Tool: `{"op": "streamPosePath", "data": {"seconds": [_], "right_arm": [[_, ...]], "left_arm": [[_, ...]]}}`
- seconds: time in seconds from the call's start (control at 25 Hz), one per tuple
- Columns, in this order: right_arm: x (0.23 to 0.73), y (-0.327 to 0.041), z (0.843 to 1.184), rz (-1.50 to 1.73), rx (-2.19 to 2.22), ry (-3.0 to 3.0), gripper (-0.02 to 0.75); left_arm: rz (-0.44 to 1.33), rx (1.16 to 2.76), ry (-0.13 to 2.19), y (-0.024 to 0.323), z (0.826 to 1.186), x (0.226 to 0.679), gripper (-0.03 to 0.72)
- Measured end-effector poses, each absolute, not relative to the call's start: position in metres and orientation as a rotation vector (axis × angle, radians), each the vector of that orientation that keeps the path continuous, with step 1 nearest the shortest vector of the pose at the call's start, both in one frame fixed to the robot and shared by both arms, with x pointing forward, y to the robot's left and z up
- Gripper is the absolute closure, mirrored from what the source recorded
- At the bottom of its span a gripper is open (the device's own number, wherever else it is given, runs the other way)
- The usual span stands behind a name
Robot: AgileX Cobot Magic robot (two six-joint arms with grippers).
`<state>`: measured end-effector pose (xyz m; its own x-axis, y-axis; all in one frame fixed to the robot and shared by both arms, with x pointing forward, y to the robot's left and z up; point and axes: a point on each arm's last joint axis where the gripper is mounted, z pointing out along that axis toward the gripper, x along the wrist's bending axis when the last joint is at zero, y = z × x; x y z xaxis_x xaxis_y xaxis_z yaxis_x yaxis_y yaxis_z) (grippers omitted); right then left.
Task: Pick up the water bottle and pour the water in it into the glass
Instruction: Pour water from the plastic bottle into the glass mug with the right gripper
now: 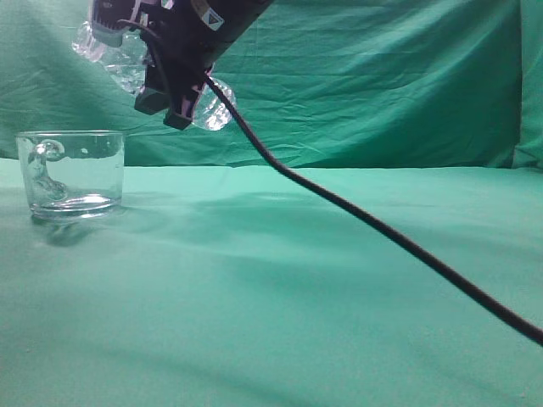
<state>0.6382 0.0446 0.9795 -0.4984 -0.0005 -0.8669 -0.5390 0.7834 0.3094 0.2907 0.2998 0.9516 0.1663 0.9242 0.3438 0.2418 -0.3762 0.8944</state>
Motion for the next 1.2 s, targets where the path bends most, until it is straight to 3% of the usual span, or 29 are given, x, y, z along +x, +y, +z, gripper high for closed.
{"op": "streamPosePath", "data": {"seconds": [1.2], "right_arm": [[0.6389,0.0437,0.9802,0.457,-0.536,1.925,0.408]], "left_arm": [[1.242,1.747,1.114,0.2998,0.9516,0.2907,0.688]]}}
